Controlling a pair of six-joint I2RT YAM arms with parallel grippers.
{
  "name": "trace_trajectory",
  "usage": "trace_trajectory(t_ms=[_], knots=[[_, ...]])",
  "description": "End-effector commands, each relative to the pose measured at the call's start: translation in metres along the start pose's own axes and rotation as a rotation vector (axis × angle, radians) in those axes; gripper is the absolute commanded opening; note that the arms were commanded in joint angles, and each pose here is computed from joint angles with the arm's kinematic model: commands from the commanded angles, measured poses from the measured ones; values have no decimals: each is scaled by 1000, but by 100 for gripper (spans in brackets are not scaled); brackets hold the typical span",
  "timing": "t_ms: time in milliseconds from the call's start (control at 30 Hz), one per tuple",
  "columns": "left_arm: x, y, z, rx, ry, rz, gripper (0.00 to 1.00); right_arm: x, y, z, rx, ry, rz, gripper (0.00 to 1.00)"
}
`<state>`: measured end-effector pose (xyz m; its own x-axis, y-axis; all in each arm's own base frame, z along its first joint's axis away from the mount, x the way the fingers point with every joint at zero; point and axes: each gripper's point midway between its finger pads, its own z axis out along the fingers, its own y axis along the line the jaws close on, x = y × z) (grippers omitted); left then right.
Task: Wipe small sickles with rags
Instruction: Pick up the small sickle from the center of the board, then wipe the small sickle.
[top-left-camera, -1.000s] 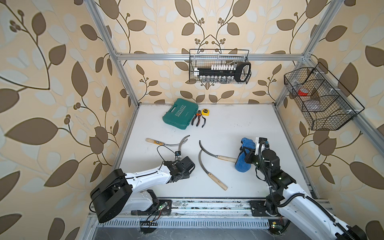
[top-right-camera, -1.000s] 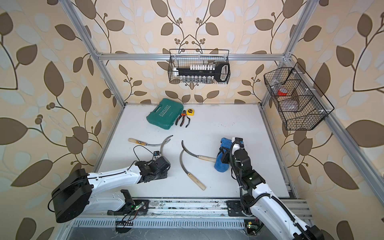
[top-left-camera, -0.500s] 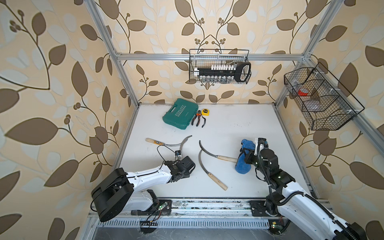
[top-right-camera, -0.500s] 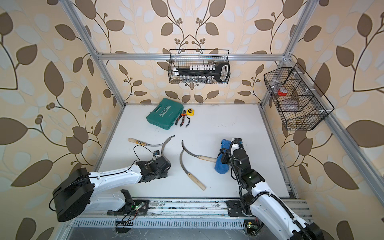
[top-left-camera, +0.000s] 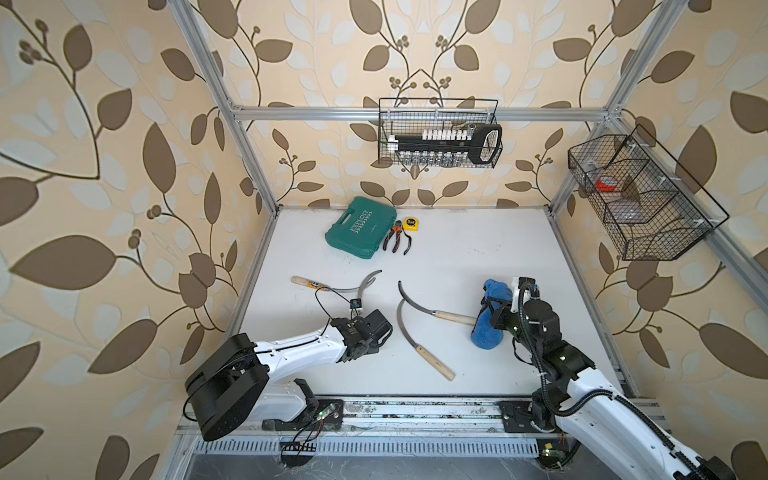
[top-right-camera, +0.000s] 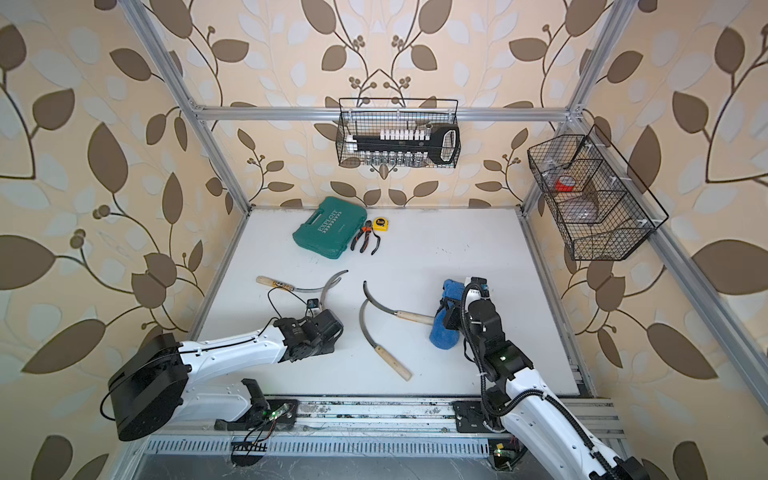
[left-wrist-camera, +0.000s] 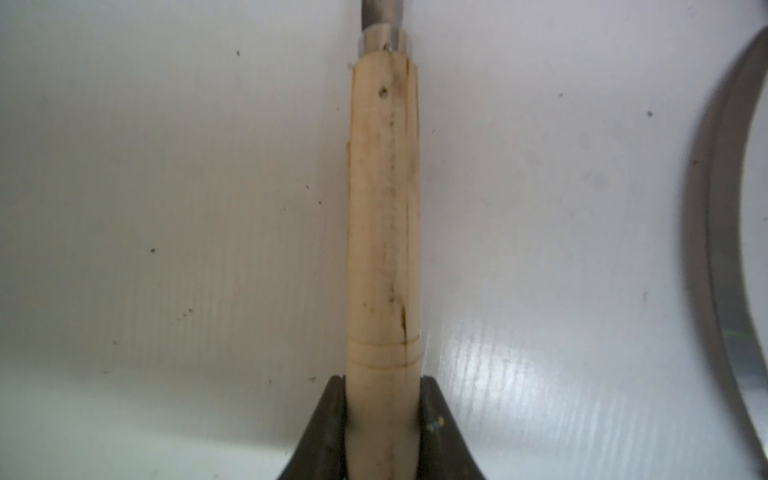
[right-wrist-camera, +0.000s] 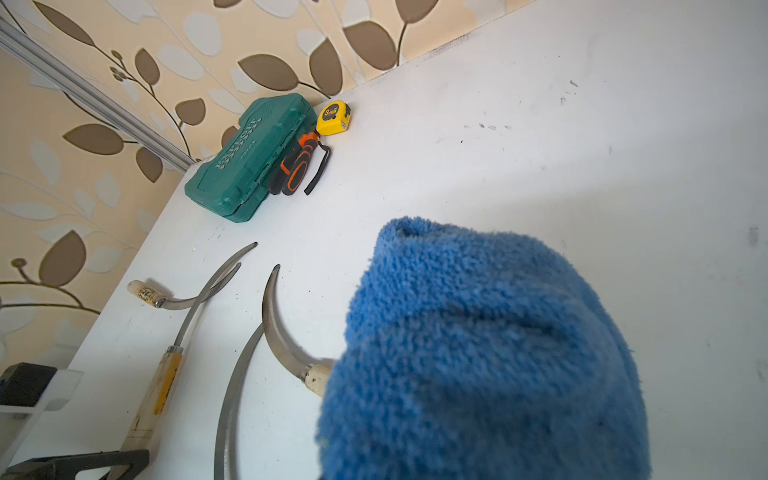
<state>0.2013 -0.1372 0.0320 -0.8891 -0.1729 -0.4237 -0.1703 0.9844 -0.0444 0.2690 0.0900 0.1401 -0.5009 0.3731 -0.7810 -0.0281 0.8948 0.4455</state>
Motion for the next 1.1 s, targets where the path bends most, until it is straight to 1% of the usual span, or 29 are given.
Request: trace_trajectory(t_ms=[0,133,267,367,467,500,600,700,833,933,1000,1067], knots=[[-32,-5,-31,-7,-98,40,8,-14,12,-3,-36,-15,19,0],[-59,-24,-56,59,-178,110,7,-15,21,-4,-67,5,19,0],[-87,-58,-74,161,-275,232,6,-26,35,-10,-114,0,35,0],[-105,-89,-74,203,-330,340,4,-37,47,-16,-148,-8,41,0],[-117,-127,-61,231,-346,467,0,-50,58,-23,-172,-27,38,0],[-118,-139,-50,227,-334,514,0,-55,61,-24,-177,-35,34,0],[-124,-170,-33,254,-324,612,0,-72,71,-27,-187,-59,14,0],[-128,-192,-22,320,-291,669,0,-87,86,-20,-218,-68,-5,0],[-131,-202,-12,381,-221,703,0,-108,104,3,-227,-45,-43,0],[-126,-212,-11,431,-212,744,0,-115,117,23,-264,-11,-68,0],[-122,-220,-7,456,-186,773,0,-113,120,33,-278,6,-82,0],[-120,-223,4,436,-163,795,0,-109,123,39,-294,14,-99,0]])
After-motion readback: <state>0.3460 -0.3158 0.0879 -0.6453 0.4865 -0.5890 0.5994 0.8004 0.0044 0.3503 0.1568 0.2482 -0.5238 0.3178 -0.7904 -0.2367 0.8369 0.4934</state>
